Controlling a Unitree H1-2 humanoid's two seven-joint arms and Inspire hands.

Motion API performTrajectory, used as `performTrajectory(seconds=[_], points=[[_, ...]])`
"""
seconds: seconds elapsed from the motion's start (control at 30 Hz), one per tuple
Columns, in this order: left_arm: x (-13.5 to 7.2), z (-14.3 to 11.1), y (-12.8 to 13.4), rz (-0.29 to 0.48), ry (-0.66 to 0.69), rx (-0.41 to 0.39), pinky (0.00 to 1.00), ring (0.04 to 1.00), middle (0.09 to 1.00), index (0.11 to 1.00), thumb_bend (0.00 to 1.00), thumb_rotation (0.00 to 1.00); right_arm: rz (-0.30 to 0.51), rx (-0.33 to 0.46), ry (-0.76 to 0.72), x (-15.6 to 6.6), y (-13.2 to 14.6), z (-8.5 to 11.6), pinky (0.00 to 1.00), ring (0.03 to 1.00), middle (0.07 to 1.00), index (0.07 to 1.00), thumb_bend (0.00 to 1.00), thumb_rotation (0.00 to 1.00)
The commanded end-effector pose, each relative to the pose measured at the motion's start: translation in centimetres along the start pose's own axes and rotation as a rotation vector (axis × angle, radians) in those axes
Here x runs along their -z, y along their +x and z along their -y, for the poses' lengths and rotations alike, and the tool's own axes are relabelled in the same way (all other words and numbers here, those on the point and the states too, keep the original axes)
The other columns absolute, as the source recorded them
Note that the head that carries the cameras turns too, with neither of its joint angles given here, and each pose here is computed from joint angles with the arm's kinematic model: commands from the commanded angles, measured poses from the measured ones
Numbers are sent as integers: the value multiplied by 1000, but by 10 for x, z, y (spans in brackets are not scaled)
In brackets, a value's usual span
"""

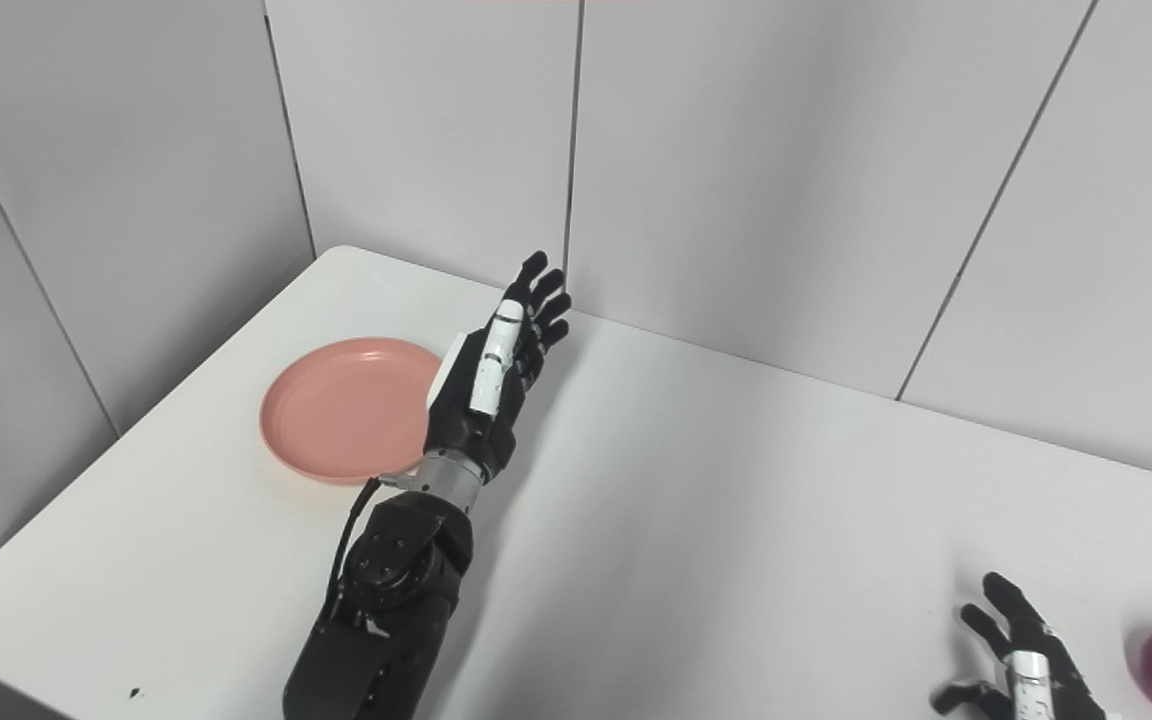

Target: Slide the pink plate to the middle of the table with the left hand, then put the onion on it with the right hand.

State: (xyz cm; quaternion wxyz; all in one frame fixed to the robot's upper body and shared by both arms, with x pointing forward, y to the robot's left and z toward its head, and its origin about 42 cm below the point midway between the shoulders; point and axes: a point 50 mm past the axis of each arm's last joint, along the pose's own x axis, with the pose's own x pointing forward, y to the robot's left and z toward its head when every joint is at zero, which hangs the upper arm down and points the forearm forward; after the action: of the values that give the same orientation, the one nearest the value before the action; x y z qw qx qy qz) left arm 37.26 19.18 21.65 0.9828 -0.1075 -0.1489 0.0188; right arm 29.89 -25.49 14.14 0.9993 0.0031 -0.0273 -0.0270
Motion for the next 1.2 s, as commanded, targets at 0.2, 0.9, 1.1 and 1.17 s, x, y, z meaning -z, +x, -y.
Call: performTrajectory(seconds=[0.2,0.9,1.1,1.17], points=[[-32,-8,16,135,-2,-27,956,965,970,945,456,1000,26,-27,9,-4,6,-3,0,831,880,807,899,845],[-55,-52,21,227,35,-197,955,956,970,955,435,1000,24,-32,-6,-4,8,2,0,838,879,803,944,844],[-58,-65,20,239,66,-225,969,969,983,968,445,1000,29,-31,-5,-3,9,3,0,813,858,782,965,839],[-59,-68,19,241,75,-234,965,967,982,966,451,1000,19,-24,-10,-3,9,4,0,810,855,776,983,841]])
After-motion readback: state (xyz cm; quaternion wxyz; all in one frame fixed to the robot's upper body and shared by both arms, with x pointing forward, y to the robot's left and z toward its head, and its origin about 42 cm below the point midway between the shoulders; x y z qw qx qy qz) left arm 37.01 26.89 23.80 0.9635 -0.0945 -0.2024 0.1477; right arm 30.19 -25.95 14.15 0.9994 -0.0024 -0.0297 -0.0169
